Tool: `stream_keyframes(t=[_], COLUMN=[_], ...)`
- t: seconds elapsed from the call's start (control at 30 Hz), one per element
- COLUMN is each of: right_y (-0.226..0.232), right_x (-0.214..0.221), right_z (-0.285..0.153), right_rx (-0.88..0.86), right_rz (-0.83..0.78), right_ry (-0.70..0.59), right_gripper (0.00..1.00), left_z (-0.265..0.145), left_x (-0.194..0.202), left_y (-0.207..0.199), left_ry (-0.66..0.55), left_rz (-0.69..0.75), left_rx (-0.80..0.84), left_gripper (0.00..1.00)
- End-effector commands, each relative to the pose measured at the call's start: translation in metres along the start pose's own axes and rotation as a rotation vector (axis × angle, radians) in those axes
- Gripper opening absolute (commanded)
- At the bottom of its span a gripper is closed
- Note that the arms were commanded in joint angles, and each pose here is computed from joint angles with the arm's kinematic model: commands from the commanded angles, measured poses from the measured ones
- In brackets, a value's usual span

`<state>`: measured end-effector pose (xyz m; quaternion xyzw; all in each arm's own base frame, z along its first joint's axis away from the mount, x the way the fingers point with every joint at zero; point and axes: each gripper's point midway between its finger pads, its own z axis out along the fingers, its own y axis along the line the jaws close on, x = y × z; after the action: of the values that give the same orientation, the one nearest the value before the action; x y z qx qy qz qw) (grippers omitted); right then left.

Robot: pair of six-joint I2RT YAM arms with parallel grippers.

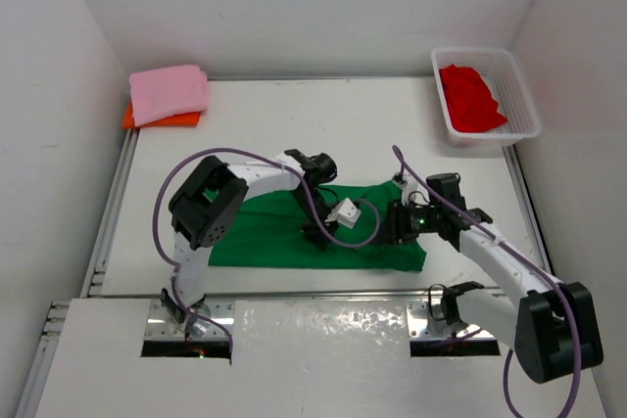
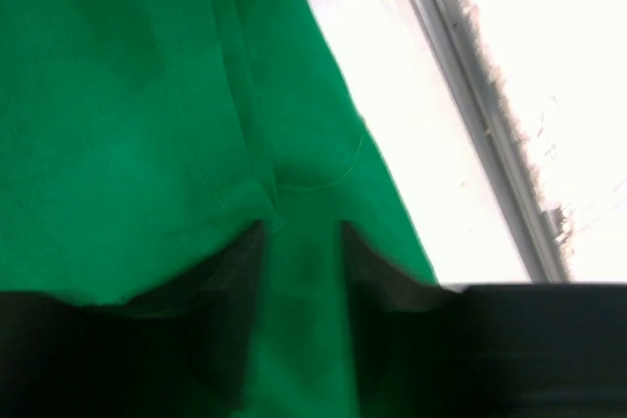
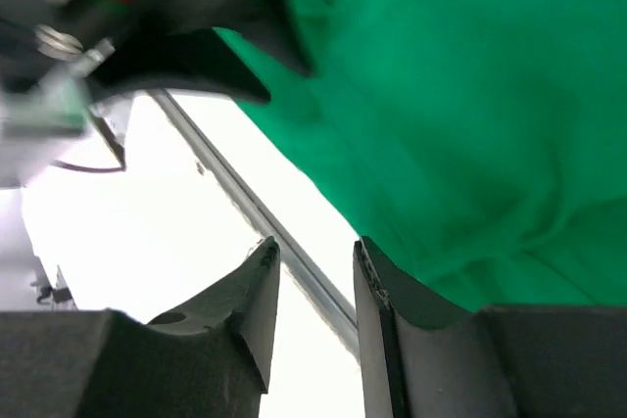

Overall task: Fold and stack the t-shirts
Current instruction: Fold the other side of the tshirt into a rectangle

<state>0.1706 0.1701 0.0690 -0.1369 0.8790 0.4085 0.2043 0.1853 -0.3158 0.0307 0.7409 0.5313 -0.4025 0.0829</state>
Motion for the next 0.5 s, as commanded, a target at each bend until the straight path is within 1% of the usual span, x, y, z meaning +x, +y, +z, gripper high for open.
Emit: stream_keyframes(t=[0.0,0.03,0.1,0.13,0.17,0.23,0.27,0.3,0.37,0.4,0.47], right_y=[0.017,0.011,-0.014,-0.027,-0.054,-0.067,-0.073,-0.084,-0.098,-0.105,-0.116], right_x=[-0.027,-0.031,-0.047,-0.054,-0.064,-0.085,-0.094,-0.108,-0.113,-0.116,-0.115], right_z=[-0.002,-0.001,-0.002,-0.005,-0.015,-0.03,-0.036,-0.047,-0.055,-0.052,-0.051], right_rx=[-0.069,-0.033,0.124,0.206,0.374,0.488,0.526,0.604,0.665,0.68,0.701], right_rz=[-0.061,-0.05,-0.008,0.017,0.051,0.106,0.123,0.163,0.213,0.232,0.271], right_ry=[-0.093,-0.113,-0.161,-0.191,-0.243,-0.332,-0.367,-0.421,-0.424,-0.402,-0.383], right_gripper=[0.34,0.34,0.33,0.33,0.33,0.33,0.33,0.33,0.33,0.33,0.34], left_z=[-0.012,-0.014,-0.015,-0.018,-0.02,-0.031,-0.036,-0.045,-0.067,-0.077,-0.098], left_x=[-0.011,-0.015,-0.022,-0.031,-0.036,-0.053,-0.06,-0.068,-0.081,-0.086,-0.082], left_y=[0.001,0.006,0.011,0.018,0.02,0.024,0.023,0.023,0.02,0.019,0.014], left_ry=[0.011,0.001,-0.021,-0.046,-0.061,-0.117,-0.138,-0.157,-0.191,-0.199,-0.19], left_rz=[0.117,0.106,0.089,0.057,0.043,-0.009,-0.02,-0.026,-0.051,-0.049,-0.081], left_rx=[-0.032,-0.054,-0.077,-0.107,-0.118,-0.134,-0.133,-0.138,-0.142,-0.151,-0.17], left_gripper=[0.39,0.51,0.59,0.6,0.6,0.6,0.6,0.6,0.6,0.6,0.6])
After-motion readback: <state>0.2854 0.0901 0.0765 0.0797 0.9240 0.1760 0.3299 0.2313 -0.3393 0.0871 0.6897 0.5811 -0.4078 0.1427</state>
